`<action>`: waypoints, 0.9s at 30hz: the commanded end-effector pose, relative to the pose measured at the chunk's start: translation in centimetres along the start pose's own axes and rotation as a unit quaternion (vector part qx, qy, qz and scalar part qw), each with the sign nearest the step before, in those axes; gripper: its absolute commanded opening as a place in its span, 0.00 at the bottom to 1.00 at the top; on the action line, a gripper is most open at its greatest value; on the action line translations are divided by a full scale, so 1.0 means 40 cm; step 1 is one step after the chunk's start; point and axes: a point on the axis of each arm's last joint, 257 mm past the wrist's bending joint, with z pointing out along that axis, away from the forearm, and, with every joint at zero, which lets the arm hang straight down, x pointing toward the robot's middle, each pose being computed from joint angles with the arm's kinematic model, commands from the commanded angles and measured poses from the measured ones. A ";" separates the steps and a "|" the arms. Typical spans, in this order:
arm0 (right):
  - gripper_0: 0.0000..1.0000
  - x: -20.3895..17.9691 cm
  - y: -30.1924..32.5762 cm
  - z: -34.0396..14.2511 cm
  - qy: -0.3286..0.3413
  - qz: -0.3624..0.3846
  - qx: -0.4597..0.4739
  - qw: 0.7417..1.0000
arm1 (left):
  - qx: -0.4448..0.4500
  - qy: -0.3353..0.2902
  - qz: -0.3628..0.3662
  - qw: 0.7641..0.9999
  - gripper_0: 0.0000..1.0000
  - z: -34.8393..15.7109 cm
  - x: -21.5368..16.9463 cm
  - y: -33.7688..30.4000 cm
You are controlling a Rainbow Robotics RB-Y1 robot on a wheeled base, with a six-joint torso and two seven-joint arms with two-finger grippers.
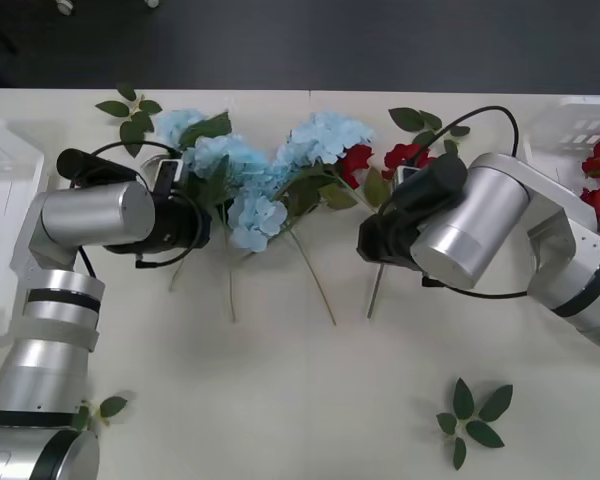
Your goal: Put the red flowers into the right box and the blue flowers into the left box
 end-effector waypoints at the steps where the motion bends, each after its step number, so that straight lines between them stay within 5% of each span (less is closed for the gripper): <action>1: 0.62 -0.056 0.018 0.006 -0.022 0.068 0.003 0.997 | 0.016 -0.034 -0.010 0.999 0.00 -0.065 -0.086 -0.013; 21: 0.62 -0.118 -0.019 0.060 -0.057 0.125 -0.001 0.991 | 0.036 -0.189 0.032 0.981 0.00 -0.429 -0.168 -0.025; 27: 0.62 -0.120 -0.031 0.064 -0.054 0.125 0.004 0.991 | -0.003 -0.201 0.052 0.978 0.00 -0.526 -0.125 -0.005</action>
